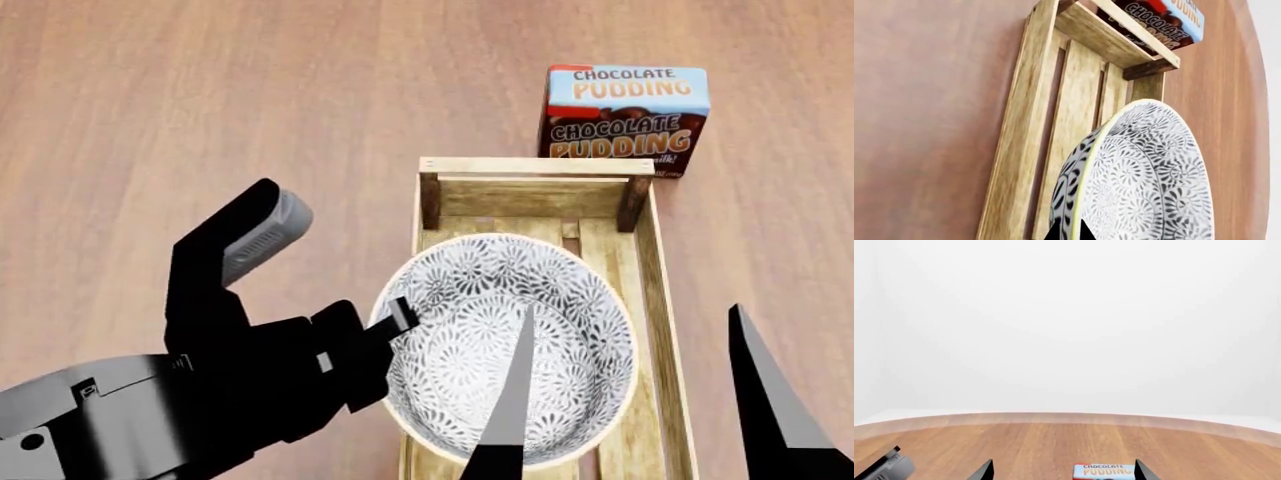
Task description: Pick up the bowl on the left and put it in the tray.
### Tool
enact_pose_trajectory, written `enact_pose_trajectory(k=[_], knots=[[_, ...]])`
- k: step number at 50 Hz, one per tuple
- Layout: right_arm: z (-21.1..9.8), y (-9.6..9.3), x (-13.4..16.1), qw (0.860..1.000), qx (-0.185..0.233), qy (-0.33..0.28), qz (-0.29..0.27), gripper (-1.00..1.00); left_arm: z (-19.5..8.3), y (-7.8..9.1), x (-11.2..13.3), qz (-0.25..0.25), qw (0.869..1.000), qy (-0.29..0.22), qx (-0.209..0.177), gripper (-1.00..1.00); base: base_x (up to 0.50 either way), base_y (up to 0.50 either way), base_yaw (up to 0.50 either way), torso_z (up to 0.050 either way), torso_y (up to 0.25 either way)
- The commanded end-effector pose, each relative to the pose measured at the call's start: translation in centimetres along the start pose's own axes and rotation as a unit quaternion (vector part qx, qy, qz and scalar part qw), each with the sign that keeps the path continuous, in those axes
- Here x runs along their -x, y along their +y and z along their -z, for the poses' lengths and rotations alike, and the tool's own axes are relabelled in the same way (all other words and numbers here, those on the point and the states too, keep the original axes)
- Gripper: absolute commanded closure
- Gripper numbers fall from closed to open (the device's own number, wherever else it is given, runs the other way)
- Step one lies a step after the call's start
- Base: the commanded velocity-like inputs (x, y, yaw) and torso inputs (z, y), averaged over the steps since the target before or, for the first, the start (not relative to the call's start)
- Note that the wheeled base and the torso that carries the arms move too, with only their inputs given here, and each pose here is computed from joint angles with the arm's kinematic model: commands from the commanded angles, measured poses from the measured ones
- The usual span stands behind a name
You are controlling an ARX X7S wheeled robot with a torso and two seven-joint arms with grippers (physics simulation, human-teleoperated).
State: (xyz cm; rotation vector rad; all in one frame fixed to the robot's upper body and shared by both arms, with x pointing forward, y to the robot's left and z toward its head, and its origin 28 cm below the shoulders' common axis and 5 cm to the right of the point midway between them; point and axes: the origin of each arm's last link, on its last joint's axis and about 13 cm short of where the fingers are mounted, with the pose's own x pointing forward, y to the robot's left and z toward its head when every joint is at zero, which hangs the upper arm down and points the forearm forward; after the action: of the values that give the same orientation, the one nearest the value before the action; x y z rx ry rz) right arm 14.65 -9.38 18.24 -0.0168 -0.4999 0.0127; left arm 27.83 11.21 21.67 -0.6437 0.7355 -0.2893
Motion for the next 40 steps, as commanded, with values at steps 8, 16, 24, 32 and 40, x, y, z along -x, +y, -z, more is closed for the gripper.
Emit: enact_pose_trajectory(k=[8, 16, 24, 32, 40], knots=[[-0.4, 0.1, -0.2, 1.000, -0.013, -0.009, -0.009, -1.00, -0.3, 0.1, -1.5, 0.038, 0.998, -0.001, 0.042, 1.00, 0.00, 0.00, 0.00, 0.000, 0.000], [-0.4, 0.1, -0.2, 1.000, -0.014, -0.008, -0.009, -1.00, -0.2, 0.4, -2.3, 0.033, 0.998, 0.003, 0.045, 1.00, 0.00, 0.00, 0.00, 0.000, 0.001], [-0.5, 0.0, -0.2, 1.000, -0.014, -0.008, -0.008, -1.00, 0.0, 0.7, -3.0, 0.045, 0.998, 0.000, 0.043, 1.00, 0.00, 0.00, 0.00, 0.000, 0.000], [-0.4, 0.1, -0.2, 1.000, -0.013, -0.007, -0.008, -1.00, 0.3, 1.0, -3.5, 0.052, 0.998, 0.005, 0.045, 1.00, 0.00, 0.00, 0.00, 0.000, 0.000], [-0.4, 0.1, -0.2, 1.000, -0.013, -0.005, -0.009, -1.00, 0.5, 1.1, -3.8, 0.055, 0.997, 0.008, 0.046, 1.00, 0.00, 0.00, 0.00, 0.000, 0.001]])
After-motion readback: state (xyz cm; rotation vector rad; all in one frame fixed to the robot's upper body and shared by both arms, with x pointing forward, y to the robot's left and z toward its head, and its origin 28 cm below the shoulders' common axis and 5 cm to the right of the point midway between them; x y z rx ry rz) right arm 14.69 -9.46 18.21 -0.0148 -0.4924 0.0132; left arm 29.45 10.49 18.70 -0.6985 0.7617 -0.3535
